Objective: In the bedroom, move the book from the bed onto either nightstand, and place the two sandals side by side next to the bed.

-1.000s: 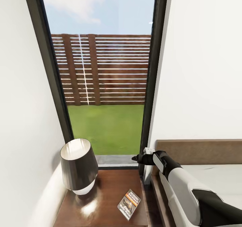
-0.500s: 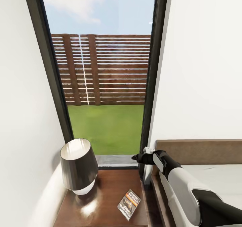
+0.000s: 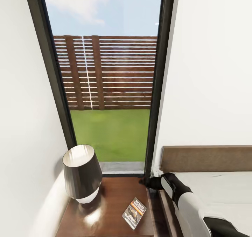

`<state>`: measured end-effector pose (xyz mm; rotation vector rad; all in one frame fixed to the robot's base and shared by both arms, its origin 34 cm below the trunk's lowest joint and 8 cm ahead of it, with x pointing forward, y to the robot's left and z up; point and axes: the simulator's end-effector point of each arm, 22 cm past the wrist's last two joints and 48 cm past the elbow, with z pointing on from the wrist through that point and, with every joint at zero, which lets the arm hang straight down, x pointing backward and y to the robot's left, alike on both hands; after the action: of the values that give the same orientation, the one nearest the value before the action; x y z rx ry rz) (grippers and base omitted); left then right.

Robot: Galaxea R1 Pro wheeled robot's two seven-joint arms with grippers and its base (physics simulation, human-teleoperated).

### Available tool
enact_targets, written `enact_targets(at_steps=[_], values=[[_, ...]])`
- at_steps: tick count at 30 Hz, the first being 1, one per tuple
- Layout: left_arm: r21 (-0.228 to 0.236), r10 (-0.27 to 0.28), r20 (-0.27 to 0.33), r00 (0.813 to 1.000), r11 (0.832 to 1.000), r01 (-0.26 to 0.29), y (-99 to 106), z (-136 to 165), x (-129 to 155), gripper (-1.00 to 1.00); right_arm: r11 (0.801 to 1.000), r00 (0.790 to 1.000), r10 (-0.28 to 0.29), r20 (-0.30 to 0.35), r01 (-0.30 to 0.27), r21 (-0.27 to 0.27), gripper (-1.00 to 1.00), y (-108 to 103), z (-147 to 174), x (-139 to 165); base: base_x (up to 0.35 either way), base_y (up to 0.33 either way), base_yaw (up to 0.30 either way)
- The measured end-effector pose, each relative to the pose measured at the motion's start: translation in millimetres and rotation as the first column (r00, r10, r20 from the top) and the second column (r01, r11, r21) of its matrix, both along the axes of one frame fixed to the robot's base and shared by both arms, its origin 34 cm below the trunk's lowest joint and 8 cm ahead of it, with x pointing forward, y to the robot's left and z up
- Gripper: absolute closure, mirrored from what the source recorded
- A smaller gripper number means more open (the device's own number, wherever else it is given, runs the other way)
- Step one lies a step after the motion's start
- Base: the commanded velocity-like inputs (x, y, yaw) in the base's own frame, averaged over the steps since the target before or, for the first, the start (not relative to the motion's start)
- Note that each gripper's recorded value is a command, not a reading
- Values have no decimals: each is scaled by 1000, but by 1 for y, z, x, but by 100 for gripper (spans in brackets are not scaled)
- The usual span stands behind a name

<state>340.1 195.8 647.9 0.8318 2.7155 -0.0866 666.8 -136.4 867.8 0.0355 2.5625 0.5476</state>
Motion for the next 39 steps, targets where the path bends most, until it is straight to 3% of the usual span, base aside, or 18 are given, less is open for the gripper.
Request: enact_targets(at_steps=[16, 34, 39], values=[[-3, 0, 4, 1000, 1000, 0, -1, 0, 1, -100, 999, 999, -32, -36, 31, -31, -100, -25, -59, -54, 0, 0, 0], [-2, 1, 4, 1000, 1000, -1, 0, 0, 0, -100, 998, 991, -40, -126, 34, -48, -100, -30, -119, -134, 0, 0, 0], [0, 0, 2, 1000, 1000, 0, 2, 0, -1, -100, 998, 992, -42, -122, 35, -53, -100, -31, -127, -146, 0, 0, 0]])
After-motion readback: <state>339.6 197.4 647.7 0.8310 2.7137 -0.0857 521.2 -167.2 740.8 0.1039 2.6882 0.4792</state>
